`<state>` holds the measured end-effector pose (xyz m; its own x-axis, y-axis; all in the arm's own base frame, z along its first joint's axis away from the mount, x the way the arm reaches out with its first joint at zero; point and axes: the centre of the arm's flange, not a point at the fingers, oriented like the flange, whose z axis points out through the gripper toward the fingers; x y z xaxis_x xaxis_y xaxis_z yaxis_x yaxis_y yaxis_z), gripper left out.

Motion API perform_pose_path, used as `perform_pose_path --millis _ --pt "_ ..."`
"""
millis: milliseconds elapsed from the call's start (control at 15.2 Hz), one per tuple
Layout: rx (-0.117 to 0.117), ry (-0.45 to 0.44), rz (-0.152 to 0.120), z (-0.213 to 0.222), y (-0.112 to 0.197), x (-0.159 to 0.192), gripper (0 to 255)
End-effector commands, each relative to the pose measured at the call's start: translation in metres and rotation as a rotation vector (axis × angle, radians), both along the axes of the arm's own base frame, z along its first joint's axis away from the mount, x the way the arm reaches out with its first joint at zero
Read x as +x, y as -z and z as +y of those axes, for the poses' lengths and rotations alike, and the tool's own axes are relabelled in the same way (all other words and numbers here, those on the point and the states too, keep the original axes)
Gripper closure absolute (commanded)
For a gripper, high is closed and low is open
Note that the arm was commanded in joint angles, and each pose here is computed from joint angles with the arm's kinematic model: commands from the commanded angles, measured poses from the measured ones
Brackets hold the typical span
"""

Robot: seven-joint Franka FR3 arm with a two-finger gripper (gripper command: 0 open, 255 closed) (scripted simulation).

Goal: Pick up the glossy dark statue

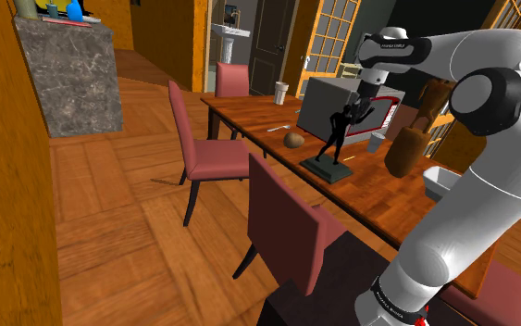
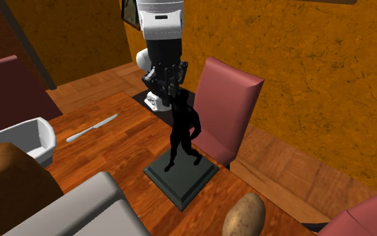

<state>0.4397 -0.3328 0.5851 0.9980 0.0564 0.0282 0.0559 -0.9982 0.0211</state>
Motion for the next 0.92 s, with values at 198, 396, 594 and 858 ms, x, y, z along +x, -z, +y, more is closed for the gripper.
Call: perform_pose_path --millis 198,396,594,858 --pt "-0.001 0.0 -0.001 0.001 -0.026 0.0 255" --pt "-0.001 0.0 -0.001 0.001 -0.042 0.0 255" --pt "-0.001 0.0 -0.001 0.001 -0.058 0.0 255" --pt "-0.001 0.0 -0.001 0.001 -0.075 0.0 255"
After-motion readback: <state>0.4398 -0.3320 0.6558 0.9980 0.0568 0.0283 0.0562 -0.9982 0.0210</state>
